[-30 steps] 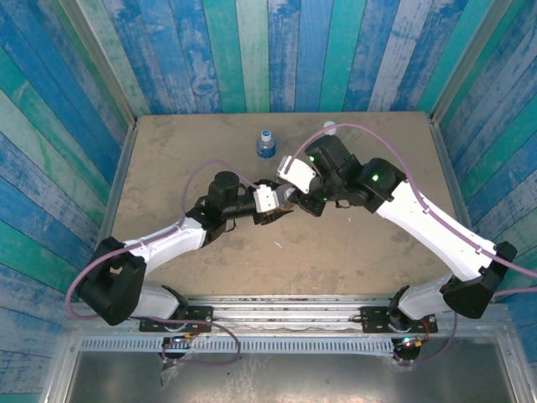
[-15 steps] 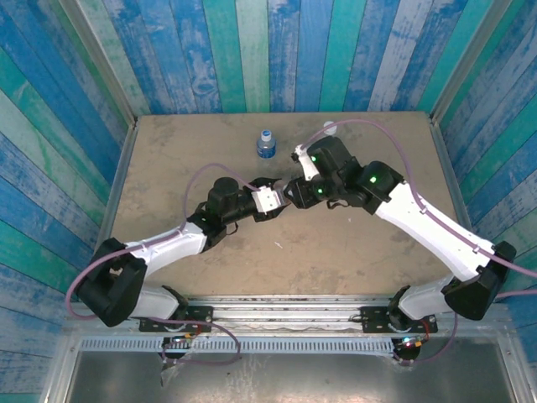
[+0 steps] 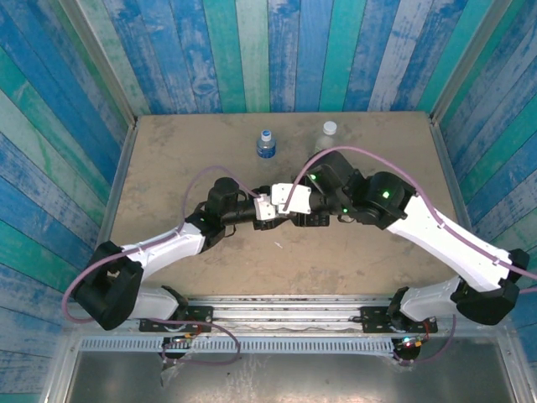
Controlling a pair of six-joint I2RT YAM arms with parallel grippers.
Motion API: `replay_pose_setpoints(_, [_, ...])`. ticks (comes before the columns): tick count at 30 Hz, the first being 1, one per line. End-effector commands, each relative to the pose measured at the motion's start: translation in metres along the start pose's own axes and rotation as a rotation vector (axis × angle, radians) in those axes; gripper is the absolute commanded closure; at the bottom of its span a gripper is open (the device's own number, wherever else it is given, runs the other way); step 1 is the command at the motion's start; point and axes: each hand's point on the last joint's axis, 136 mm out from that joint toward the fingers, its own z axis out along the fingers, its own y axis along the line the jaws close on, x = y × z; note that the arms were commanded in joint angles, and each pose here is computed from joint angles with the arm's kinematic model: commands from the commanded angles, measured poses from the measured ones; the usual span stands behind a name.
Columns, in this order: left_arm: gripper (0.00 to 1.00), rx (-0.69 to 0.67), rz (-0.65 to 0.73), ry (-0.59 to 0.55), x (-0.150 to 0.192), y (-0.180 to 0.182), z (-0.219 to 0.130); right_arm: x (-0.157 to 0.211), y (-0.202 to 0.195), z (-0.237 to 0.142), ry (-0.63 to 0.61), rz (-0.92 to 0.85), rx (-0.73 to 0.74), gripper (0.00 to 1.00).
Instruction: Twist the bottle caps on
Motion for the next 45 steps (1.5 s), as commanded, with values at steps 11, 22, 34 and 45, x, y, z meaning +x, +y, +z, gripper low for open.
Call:
replay_pose_setpoints(11, [0.40,0.047,0.042,-0.056,-0.025,-0.003,-0.007,0.024,0.006,0.020,0.170,-0.255,-0.059,0.59])
replay_pose_setpoints(22, [0.40,0.046,0.041,-0.057,-0.025,-0.002,-0.008,0.039,0.015,0.018,0.220,-0.225,-0.126,0.58])
replay_pose_setpoints(34, [0.40,0.052,0.033,-0.049,-0.022,-0.003,-0.005,0.027,0.017,0.020,0.158,-0.188,-0.141,0.56])
replay_pose_setpoints(45, [0.40,0.062,0.027,-0.044,-0.021,-0.003,-0.004,0.027,0.017,0.022,0.137,-0.133,-0.145,0.74])
